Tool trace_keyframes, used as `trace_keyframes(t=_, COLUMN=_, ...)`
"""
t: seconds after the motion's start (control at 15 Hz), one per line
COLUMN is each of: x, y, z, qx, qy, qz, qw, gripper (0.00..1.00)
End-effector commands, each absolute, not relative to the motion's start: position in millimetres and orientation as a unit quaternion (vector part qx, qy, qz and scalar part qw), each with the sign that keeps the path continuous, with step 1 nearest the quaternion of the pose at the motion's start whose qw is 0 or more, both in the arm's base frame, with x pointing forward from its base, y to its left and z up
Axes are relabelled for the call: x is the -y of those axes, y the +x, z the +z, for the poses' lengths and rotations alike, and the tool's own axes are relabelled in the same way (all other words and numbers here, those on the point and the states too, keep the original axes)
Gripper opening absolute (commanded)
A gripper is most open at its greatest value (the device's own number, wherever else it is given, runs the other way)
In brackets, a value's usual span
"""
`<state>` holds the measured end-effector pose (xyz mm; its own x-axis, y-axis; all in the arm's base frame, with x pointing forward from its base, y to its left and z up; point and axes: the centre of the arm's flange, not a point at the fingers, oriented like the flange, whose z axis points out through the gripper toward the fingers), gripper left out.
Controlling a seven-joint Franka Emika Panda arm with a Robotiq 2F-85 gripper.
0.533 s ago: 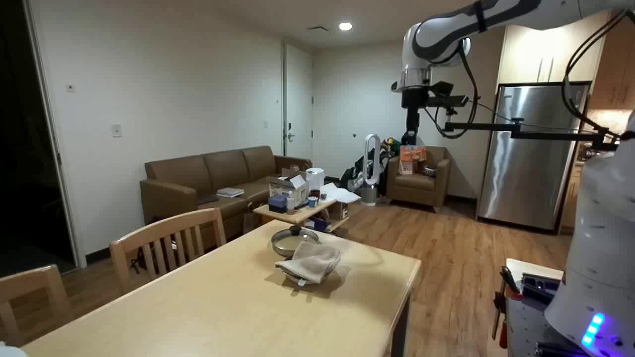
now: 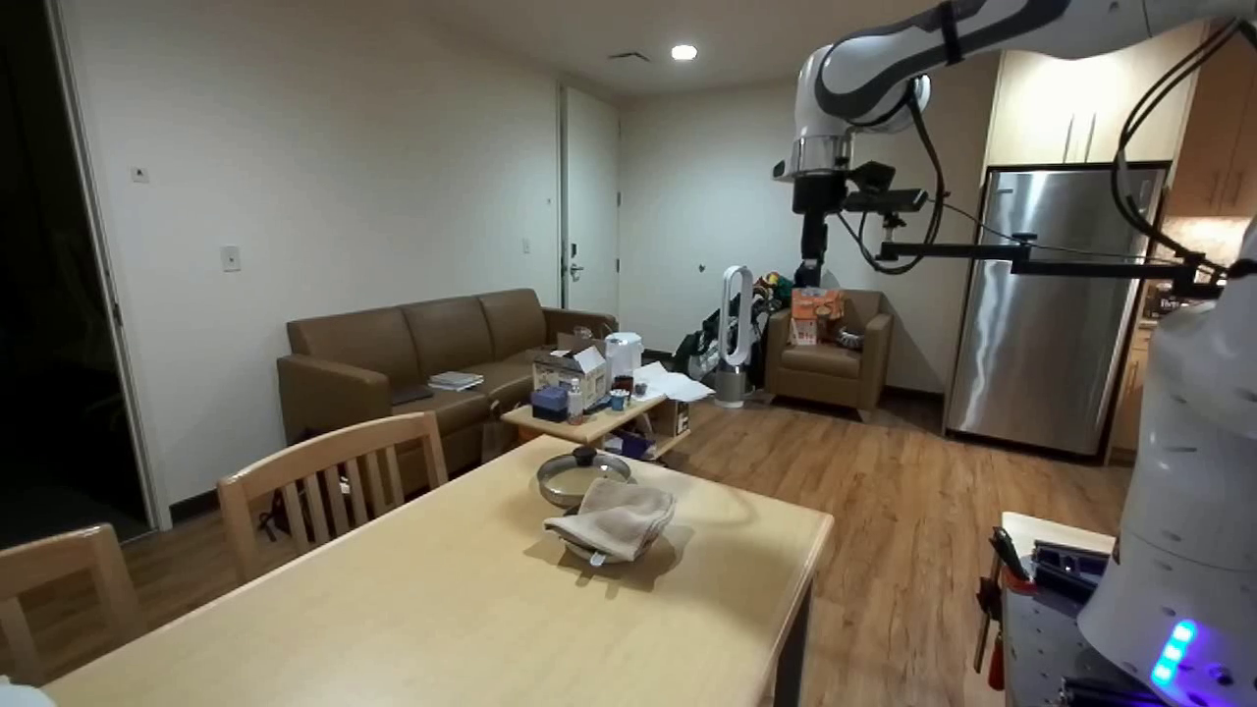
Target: Use the towel to wipe the table
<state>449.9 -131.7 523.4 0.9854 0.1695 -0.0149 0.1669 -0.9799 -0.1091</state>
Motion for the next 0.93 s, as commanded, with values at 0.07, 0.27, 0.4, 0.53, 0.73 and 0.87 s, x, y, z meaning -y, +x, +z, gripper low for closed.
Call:
trace_keyframes(t=0.07, x=131, y=507, z=502, qx=0.143, qy=-0.985, qz=-0.049, qw=0.082, gripper=1.00)
trace_keyframes(t=0.27, x=125, y=552, z=469, qx=0.181, qy=-0.979, qz=-0.055, qw=0.079, gripper=1.00)
trace_keyframes(t=0.4, x=115, y=588, z=442, qx=0.211, qy=-0.974, qz=-0.034, qw=0.072, gripper=1.00)
trace_keyframes(t=0.53, x=107, y=616, z=404, qx=0.226, qy=-0.972, qz=-0.011, qw=0.060, gripper=1.00)
trace_keyframes(t=0.73, x=96, y=599, z=389, qx=0.212, qy=-0.975, qz=-0.002, qw=0.066, gripper=1.00)
trace_keyframes(t=0.87, x=103, y=612, z=368, qx=0.209, qy=-0.976, qz=0.006, qw=0.065, gripper=1.00)
